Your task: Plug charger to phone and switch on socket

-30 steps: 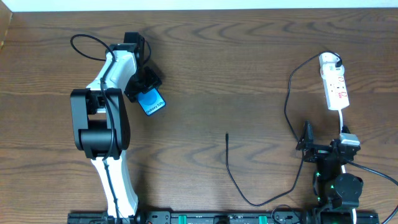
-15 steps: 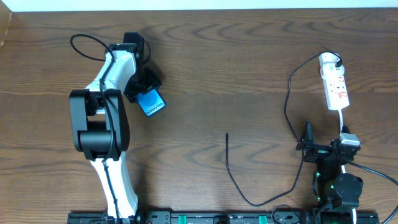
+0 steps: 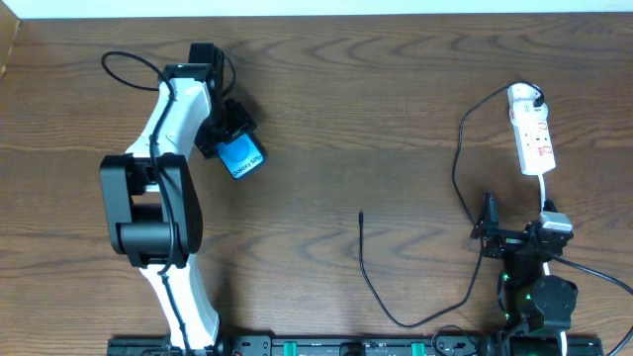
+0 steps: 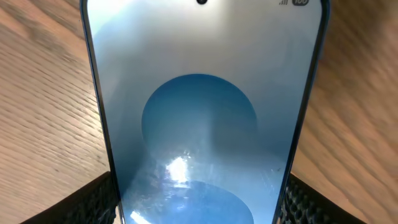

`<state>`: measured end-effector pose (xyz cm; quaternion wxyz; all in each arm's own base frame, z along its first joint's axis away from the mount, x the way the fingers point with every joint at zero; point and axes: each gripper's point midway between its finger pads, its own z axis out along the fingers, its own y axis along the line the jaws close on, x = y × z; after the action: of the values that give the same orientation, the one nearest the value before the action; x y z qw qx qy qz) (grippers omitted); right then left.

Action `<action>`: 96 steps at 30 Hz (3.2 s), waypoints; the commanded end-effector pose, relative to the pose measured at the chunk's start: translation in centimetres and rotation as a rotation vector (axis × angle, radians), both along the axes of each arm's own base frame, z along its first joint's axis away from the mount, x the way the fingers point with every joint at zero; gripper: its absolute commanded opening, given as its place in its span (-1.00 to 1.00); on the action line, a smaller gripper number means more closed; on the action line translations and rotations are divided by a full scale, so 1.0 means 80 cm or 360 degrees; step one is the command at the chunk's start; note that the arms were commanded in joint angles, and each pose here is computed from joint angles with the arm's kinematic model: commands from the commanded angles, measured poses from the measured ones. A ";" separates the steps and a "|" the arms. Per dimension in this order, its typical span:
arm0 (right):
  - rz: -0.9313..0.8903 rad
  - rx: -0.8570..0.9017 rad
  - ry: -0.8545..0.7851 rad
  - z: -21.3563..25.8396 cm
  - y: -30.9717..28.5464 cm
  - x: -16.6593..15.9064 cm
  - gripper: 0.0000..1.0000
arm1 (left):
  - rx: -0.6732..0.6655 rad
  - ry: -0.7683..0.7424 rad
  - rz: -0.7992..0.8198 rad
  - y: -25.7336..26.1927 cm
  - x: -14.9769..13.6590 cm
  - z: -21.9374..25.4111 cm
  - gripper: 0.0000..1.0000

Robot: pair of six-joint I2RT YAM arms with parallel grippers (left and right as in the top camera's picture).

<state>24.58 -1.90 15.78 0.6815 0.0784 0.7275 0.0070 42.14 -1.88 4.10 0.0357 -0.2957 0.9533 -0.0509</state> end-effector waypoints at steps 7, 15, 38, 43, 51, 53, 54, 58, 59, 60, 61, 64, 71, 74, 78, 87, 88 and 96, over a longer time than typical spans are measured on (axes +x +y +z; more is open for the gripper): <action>0.0000 -0.0012 -0.0001 0.000 0.001 0.000 0.99 | -0.0771 -0.0077 0.0013 -0.096 -0.004 0.075 -0.85; 0.0000 -0.0012 -0.0001 0.000 0.001 0.000 0.99 | -0.1352 0.0041 0.0080 -0.153 -0.014 0.126 -0.86; 0.0000 -0.0012 -0.0001 0.000 0.001 0.000 0.99 | -0.2133 0.0631 0.0465 -0.196 -0.035 0.222 -0.86; 0.0000 -0.0012 -0.0001 0.000 0.001 0.000 0.98 | -0.2155 0.0639 0.0459 -0.196 -0.035 0.225 -0.86; 0.0000 -0.0012 -0.0001 0.000 0.001 0.000 0.98 | -0.2155 0.0639 0.0459 -0.196 -0.035 0.225 -0.86; 0.0000 -0.0012 -0.0001 0.000 0.001 0.000 0.99 | -0.2155 0.0638 0.0459 -0.196 -0.035 0.225 -0.86; 0.0000 -0.0012 -0.0001 0.000 0.001 0.000 0.99 | -0.2155 0.0639 0.0459 -0.196 -0.035 0.225 -0.86; 0.0000 -0.0012 -0.0001 0.000 0.001 0.000 0.99 | -0.2155 0.0639 0.0459 -0.196 -0.035 0.225 -0.86; 0.0000 -0.0012 -0.0001 0.000 0.001 0.000 0.98 | -0.2155 0.0638 0.0458 -0.196 -0.035 0.225 -0.85; 0.0000 -0.0012 -0.0001 0.000 0.001 0.000 0.99 | -0.2155 0.0639 0.0459 -0.196 -0.035 0.225 -0.86; 0.0000 -0.0012 -0.0001 0.000 0.001 0.000 0.99 | -0.2155 0.0638 0.0458 -0.196 -0.035 0.225 -0.85; 0.0000 -0.0012 -0.0001 0.000 0.001 0.000 0.99 | -0.2156 0.0634 0.0453 -0.196 -0.035 0.225 -0.86; 0.0000 -0.0012 -0.0001 0.000 0.001 0.000 0.99 | -0.2155 0.0633 0.0453 -0.196 -0.035 0.225 -0.86; 0.0000 -0.0012 -0.0001 0.000 0.001 0.000 0.99 | -0.2155 0.0633 0.0453 -0.196 -0.035 0.225 -0.86; 0.0000 -0.0012 -0.0001 0.000 0.001 0.000 0.99 | -0.2156 0.0626 0.0446 -0.196 -0.035 0.225 -0.86; 0.0000 -0.0012 -0.0001 0.000 0.001 0.000 0.98 | -0.2156 0.0612 0.0431 -0.196 -0.035 0.225 -0.86; 0.0000 -0.0012 -0.0001 0.000 0.001 0.000 0.98 | -0.2156 0.0612 0.0431 -0.196 -0.035 0.225 -0.86; 0.0000 -0.0012 -0.0001 0.000 0.001 0.000 0.99 | -0.2139 0.0606 0.0436 -0.196 -0.035 0.222 -0.86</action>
<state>24.58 -1.90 15.80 0.6817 0.0784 0.7274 0.0070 39.83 -17.45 20.22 -0.3159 -0.3908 0.6645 -0.5531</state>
